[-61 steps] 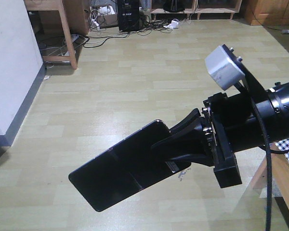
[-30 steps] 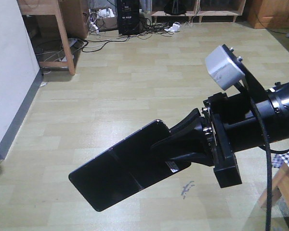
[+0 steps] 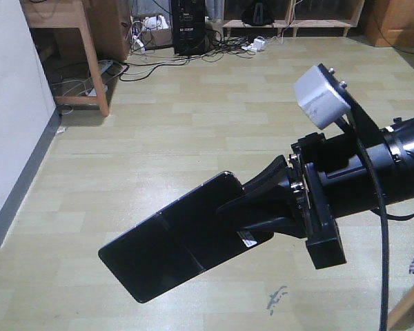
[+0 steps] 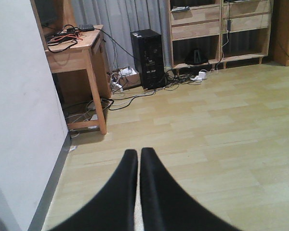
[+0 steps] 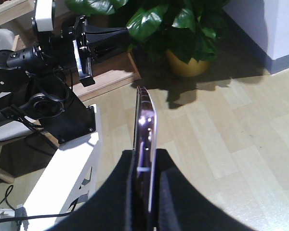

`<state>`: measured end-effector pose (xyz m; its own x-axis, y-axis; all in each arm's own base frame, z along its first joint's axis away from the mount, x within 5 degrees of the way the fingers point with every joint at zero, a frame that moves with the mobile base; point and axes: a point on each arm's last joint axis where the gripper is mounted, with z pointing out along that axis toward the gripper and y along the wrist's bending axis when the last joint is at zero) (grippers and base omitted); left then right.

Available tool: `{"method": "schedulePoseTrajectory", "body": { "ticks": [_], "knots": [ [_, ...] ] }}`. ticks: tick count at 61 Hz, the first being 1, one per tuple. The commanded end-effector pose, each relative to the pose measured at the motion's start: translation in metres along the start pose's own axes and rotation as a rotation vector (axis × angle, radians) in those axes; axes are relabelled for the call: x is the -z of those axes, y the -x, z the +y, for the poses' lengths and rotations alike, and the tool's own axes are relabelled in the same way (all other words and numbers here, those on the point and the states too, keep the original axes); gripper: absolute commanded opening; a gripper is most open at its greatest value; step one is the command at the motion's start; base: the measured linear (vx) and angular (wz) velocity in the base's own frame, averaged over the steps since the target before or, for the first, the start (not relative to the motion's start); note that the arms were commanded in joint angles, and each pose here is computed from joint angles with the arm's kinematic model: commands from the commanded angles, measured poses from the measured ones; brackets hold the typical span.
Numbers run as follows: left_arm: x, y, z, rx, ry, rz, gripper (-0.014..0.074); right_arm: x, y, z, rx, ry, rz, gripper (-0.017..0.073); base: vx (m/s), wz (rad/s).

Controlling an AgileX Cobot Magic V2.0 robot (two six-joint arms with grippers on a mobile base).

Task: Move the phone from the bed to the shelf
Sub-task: 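Keep holding the phone in the right gripper while driving toward the desk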

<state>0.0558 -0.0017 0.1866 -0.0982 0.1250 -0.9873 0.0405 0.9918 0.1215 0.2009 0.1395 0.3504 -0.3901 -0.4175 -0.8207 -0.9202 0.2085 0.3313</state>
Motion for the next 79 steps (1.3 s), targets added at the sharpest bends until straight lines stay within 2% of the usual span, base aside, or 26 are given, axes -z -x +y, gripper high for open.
{"method": "schedulePoseTrajectory", "body": {
  "ticks": [1, 79],
  "knots": [
    [0.0023, 0.0142, 0.0019, 0.015, 0.014, -0.097, 0.0001, 0.0091, 0.0131, 0.0173, 0.025, 0.076, -0.073, -0.0002, 0.21, -0.01],
    [0.0023, 0.0142, 0.0019, 0.015, 0.014, -0.097, 0.0001, 0.0091, 0.0131, 0.0173, 0.025, 0.076, -0.073, -0.0002, 0.14, -0.02]
  ]
}}
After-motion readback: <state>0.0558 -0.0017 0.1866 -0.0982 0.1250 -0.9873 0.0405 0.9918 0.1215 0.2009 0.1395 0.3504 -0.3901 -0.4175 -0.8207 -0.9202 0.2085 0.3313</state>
